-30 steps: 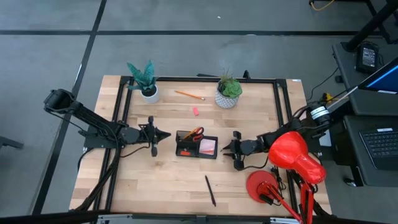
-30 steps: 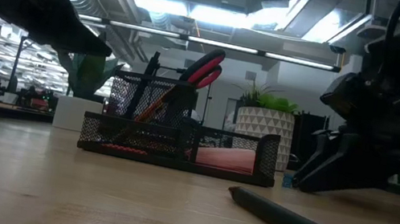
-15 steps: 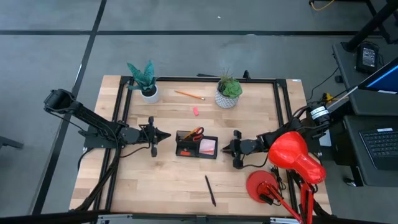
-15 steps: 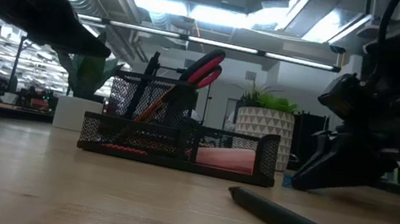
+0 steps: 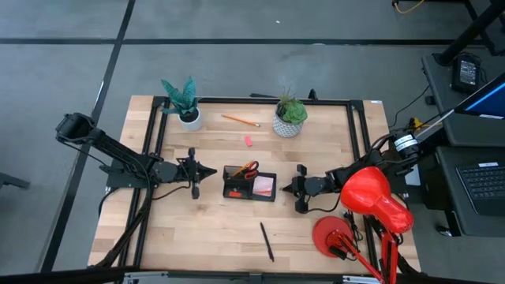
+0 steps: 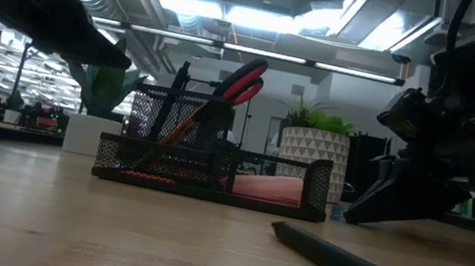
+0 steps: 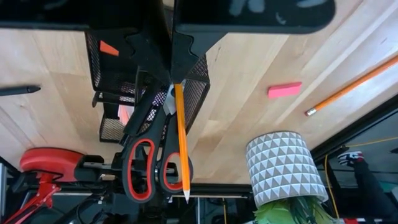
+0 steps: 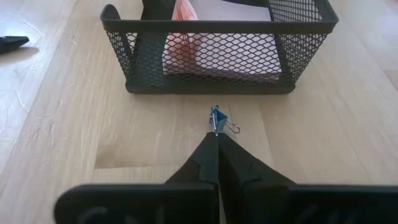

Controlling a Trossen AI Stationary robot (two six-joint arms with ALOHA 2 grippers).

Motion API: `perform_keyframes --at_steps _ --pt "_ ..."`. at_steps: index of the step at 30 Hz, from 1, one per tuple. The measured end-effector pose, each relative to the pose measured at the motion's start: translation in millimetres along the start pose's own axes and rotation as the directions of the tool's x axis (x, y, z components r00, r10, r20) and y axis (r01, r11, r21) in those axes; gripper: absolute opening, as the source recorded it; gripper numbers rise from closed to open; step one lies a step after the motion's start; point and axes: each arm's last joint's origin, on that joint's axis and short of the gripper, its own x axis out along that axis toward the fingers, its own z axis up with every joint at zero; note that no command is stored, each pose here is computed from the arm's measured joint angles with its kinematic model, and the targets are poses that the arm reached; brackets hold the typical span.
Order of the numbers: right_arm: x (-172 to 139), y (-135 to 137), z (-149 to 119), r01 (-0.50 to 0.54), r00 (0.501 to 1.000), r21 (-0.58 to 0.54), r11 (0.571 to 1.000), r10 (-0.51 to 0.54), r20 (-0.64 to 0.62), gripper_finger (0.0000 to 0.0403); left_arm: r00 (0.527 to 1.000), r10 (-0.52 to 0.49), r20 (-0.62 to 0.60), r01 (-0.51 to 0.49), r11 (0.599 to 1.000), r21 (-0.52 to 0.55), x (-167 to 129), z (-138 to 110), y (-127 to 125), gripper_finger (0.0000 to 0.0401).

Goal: Pick and place office supplies into organizer
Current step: Put the blue binder clip into the desk organizer

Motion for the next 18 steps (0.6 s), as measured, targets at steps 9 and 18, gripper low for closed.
perform_keyframes --at_steps 9,18 --pt "-6.1 1.5 7.7 -0.043 0.998 0.023 0.999 0.042 0.036 0.0001 1.000 0.001 -0.007 -0.001 0.999 0.039 0.0 -0.8 0.1 0.0002" --pt "-26.6 -1.3 24.4 -0.005 0.997 -0.015 1.000 0.007 0.078 0.0000 1.000 -0.001 -0.002 0.001 1.000 0.028 -0.1 -0.2 -0.1 0.0001"
